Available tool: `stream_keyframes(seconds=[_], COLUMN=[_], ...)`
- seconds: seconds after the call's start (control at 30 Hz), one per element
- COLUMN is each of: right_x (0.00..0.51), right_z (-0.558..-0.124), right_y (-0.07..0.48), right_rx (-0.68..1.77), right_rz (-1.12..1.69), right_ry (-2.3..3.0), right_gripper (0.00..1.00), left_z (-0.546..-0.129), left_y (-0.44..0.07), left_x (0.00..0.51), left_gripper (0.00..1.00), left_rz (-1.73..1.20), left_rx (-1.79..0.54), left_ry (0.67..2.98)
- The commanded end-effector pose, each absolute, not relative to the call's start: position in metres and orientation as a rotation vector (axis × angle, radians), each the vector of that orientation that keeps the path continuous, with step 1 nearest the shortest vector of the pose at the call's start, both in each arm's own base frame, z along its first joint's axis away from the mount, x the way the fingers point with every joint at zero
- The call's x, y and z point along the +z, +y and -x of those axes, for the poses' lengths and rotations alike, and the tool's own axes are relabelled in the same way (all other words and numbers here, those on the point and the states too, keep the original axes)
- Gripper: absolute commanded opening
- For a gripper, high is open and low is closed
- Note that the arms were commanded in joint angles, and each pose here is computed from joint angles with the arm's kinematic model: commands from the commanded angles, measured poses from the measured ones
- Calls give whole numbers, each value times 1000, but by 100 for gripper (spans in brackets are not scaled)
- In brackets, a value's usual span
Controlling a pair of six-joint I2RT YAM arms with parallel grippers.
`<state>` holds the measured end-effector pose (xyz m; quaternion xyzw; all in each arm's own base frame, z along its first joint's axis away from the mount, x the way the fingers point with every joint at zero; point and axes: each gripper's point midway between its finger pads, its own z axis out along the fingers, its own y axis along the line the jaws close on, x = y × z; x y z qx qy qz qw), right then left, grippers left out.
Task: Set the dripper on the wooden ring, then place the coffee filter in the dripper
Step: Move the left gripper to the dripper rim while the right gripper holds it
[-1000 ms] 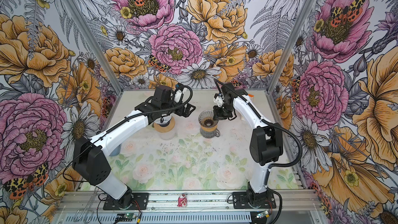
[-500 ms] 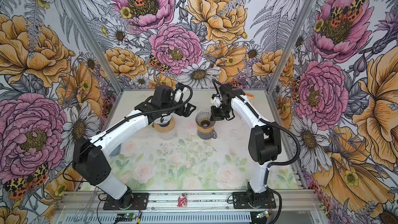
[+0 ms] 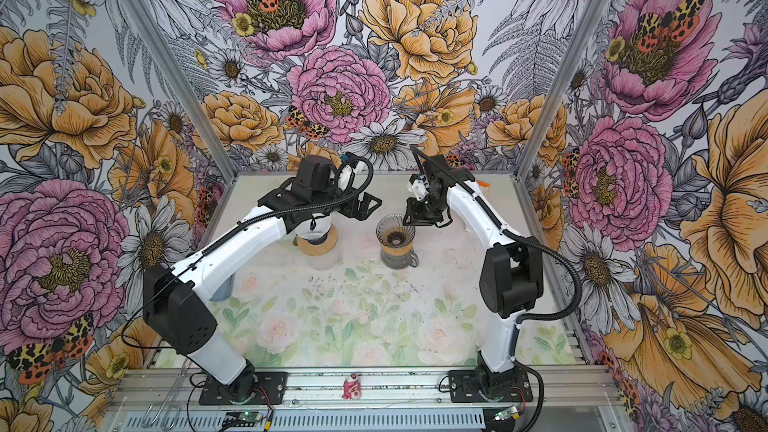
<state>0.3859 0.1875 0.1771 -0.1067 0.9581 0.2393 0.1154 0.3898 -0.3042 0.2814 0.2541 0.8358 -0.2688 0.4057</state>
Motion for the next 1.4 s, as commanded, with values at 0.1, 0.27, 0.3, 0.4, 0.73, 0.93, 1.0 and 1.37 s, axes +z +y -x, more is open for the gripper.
stream_keyframes(seconds=[0.1,0.27,0.3,0.4,0.73,0.93,1.0,1.37], right_x=[209,214,214,213,194,192,190,188], right_z=[-392,-387,-385,-380,-365,-369,-370,-370], right_y=[170,173,173,174,182,185,186,183], right_rx=[521,531,533,555,667,692,693,676], right_rz=[289,277,275,269,217,206,204,194], right_ry=[2688,2639,2635,2630,2626,2611,2615,2623], right_gripper=[30,30,30,30,32,32,31,26], left_z=[-377,-373,-373,-372,-363,-358,-357,-362], left_y=[-311,-316,-317,-320,-323,-326,-328,-330], left_x=[253,236,235,231,211,195,192,187], left_gripper=[93,86,84,81,67,62,61,47], left_rz=[-655,-628,-632,-639,-666,-683,-693,-702], left_rx=[-698,-720,-717,-715,-771,-812,-823,-834], left_ry=[2203,2258,2261,2268,2332,2386,2400,2425])
